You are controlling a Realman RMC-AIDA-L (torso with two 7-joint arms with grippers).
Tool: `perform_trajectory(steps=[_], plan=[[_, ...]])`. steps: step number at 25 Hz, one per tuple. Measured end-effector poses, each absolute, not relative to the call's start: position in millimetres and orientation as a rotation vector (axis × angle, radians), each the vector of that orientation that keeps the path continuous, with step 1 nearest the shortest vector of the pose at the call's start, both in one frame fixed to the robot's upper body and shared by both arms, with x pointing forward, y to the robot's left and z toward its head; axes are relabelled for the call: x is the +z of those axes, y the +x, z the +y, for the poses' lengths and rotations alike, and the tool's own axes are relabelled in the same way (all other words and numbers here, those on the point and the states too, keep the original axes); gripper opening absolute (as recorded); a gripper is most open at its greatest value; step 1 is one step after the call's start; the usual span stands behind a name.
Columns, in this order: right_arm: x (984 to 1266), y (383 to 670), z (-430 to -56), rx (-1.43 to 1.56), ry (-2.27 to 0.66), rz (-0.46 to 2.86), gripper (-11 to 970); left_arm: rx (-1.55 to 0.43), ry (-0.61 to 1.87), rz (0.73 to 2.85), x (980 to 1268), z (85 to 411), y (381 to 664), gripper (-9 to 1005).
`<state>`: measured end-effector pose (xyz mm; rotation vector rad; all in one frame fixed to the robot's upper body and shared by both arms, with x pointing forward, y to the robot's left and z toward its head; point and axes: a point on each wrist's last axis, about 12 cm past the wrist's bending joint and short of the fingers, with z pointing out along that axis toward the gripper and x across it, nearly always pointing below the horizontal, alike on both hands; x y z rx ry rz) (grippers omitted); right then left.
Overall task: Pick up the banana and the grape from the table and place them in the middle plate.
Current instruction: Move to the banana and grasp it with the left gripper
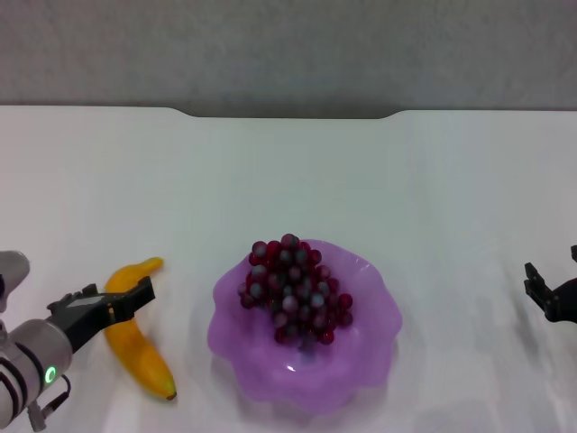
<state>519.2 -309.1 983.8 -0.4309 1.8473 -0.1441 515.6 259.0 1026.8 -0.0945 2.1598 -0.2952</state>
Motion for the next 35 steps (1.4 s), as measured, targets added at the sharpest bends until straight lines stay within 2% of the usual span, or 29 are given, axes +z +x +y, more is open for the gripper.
perform_trajectory(steps=[10,22,35], plan=[[986,521,-306,-0.135,-0.437,1.835,704,-0.261,-0.138,2.154,1017,266,514,884],[987,522,-304,-0.13,-0.443,1.827,704,-0.277,-0.113,2.177,1009,256,516,884],[988,524,-302,-0.122,-0.442,1.82,703,-0.231,-0.094,2.2,997,260,519,883]])
